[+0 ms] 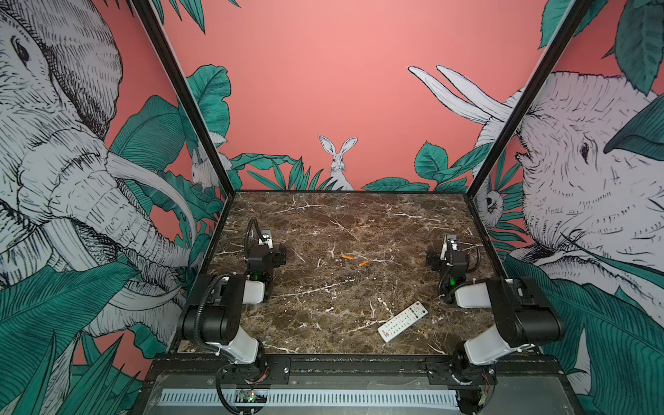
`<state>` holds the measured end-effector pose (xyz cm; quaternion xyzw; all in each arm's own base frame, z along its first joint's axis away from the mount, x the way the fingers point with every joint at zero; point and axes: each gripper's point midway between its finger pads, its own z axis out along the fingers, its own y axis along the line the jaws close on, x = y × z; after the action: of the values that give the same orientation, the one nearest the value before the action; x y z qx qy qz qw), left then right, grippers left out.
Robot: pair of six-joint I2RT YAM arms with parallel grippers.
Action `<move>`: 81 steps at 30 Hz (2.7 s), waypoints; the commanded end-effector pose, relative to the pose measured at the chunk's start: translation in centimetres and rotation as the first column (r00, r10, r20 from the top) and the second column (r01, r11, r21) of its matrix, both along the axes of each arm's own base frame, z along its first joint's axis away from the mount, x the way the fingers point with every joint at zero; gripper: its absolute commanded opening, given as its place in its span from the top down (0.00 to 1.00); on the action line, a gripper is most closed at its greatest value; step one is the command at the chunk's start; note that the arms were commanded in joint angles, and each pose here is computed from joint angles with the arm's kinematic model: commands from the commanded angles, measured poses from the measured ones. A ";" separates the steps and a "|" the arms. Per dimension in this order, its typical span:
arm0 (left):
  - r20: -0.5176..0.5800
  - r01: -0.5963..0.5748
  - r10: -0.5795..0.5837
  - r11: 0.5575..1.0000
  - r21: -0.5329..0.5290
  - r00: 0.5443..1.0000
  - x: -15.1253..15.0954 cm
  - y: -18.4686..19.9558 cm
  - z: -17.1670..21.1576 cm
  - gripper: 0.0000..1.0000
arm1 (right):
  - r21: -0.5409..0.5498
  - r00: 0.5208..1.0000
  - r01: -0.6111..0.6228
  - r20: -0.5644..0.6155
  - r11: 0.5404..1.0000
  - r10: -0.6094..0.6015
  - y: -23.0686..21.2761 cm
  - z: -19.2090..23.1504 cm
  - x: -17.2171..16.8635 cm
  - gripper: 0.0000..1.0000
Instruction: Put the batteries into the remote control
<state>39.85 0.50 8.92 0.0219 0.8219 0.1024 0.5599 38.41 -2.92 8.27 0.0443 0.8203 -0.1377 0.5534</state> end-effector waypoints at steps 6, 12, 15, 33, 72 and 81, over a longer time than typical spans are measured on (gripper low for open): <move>0.029 0.001 -0.001 1.000 -0.005 1.000 0.0 0.0 0.8 0.00 | 0.005 0.998 -0.001 0.056 1.000 0.000 0.0 1.6 0.6 0.01; 0.029 0.002 -0.002 1.000 -0.005 1.000 0.0 0.0 0.7 0.00 | 0.005 0.998 -0.001 0.056 1.000 0.001 0.0 1.6 0.6 0.01; 0.026 0.003 -0.003 1.000 -0.006 1.000 0.0 0.0 0.7 0.00 | 0.006 0.998 -0.001 0.055 1.000 0.001 0.0 1.6 0.6 0.01; 0.029 0.001 -0.001 1.000 -0.005 1.000 0.0 0.0 0.8 0.01 | 0.006 0.999 -0.004 0.053 1.000 0.004 0.0 1.5 0.6 0.01; -0.290 0.399 -0.548 0.805 -0.439 0.785 -8.4 -18.0 11.0 0.00 | 0.374 0.991 -0.026 -0.113 0.927 0.074 4.7 8.4 -8.6 0.01; -0.462 0.601 -0.683 0.725 -0.337 0.565 -15.8 -28.0 9.6 0.00 | 0.449 0.961 -0.117 -0.173 0.886 0.215 7.2 6.5 -9.7 0.01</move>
<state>26.35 -26.74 19.51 0.2857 0.8753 -0.2057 0.3314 29.14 3.10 15.79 0.0916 0.8772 0.0638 0.4670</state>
